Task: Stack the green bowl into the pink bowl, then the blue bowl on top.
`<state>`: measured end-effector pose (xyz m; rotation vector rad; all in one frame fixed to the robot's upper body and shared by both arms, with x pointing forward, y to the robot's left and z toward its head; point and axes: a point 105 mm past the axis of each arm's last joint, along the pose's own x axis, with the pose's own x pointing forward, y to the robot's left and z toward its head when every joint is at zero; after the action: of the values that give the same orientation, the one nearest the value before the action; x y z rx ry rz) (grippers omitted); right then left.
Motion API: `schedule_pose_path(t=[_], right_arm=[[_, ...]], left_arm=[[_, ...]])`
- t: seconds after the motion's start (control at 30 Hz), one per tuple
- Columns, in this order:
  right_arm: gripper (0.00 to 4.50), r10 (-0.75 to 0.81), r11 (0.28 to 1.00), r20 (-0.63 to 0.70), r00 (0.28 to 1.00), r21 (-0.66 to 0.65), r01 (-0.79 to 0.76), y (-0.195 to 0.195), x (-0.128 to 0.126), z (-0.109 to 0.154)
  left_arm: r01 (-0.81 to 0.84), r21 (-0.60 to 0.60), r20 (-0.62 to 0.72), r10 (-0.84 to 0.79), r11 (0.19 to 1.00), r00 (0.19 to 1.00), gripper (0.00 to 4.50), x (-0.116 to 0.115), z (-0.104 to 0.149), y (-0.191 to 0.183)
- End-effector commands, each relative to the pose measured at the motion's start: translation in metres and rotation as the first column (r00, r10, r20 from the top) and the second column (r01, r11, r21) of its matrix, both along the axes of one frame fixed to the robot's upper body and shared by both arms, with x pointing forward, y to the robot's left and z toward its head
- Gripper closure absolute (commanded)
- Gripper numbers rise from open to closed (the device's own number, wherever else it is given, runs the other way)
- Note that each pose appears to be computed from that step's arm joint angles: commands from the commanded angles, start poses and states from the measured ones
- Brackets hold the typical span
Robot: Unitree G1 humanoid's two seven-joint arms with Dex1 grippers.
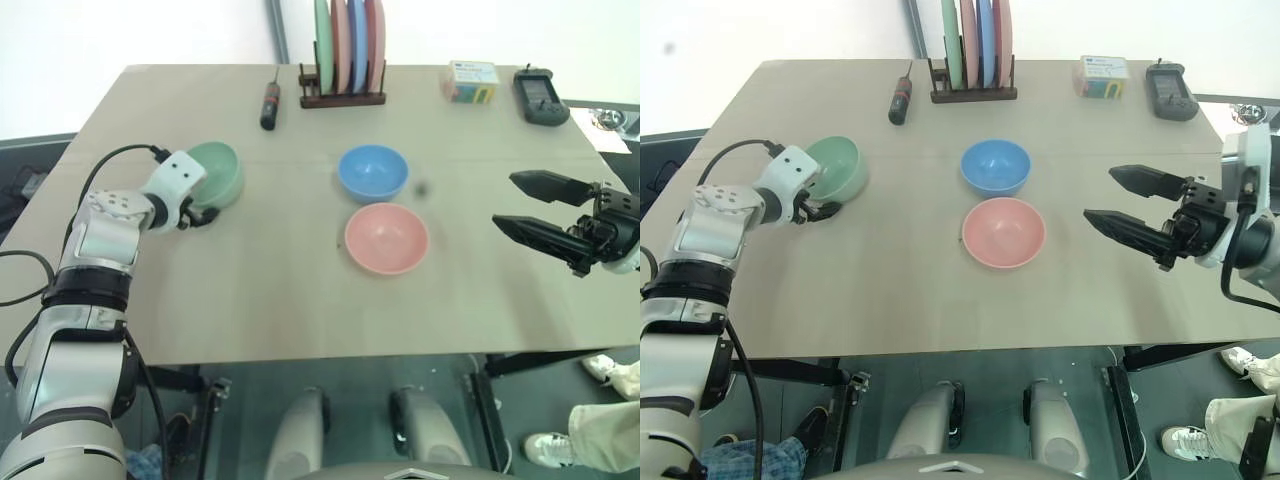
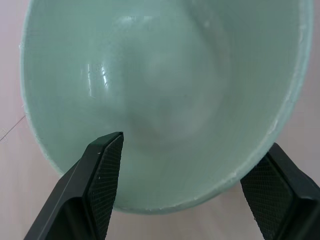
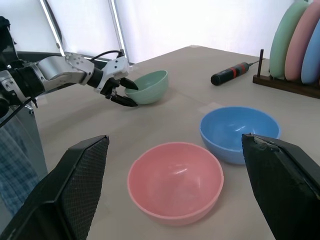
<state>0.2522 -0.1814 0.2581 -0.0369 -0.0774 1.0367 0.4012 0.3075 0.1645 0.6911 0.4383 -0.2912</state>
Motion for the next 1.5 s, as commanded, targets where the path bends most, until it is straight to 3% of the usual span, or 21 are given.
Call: schedule_pose_path(t=[0.03,0.23,0.43,0.57,0.73,0.97,1.17,1.5], right_arm=[[0.0,0.014,1.0,0.052,0.999,-0.013,-0.014,0.001,-0.006,0.009],[0.0,0.01,1.0,0.055,0.998,-0.017,-0.01,-0.001,-0.006,0.009],[0.0,0.008,1.0,0.054,0.999,-0.016,-0.007,-0.002,-0.005,0.009],[0.0,0.012,1.0,0.046,0.999,-0.018,-0.011,-0.002,-0.003,0.007],[0.0,0.035,0.999,0.047,0.998,-0.019,-0.034,0.001,-0.001,0.007],[0.0,0.065,0.997,0.043,0.997,-0.035,-0.064,0.007,0.004,0.008],[0.0,0.058,0.997,0.056,0.997,-0.052,-0.055,0.006,0.006,0.011],[0.0,0.034,0.997,0.061,0.998,-0.075,-0.029,0.003,0.004,0.012]], left_arm=[[0.034,0.036,0.034,-0.036,0.999,0.999,1.97,0.003,0.012,-0.004],[0.038,0.043,0.038,-0.04,0.998,0.998,4.39,0.005,0.012,-0.004],[0.089,0.091,0.075,-0.096,0.992,0.993,4.39,0.009,0.021,-0.012],[0.246,0.122,0.153,-0.263,0.962,0.953,4.39,0.014,0.051,-0.05],[0.596,0.216,0.208,-0.633,0.773,0.746,4.39,-0.007,0.086,-0.136],[0.859,0.296,0.166,-0.908,0.418,0.385,4.39,-0.052,0.091,-0.232],[0.907,0.307,0.165,-0.955,0.288,0.247,4.39,-0.063,0.086,-0.267],[0.952,0.265,0.111,-0.985,0.155,0.13,4.39,-0.085,0.074,-0.277]])
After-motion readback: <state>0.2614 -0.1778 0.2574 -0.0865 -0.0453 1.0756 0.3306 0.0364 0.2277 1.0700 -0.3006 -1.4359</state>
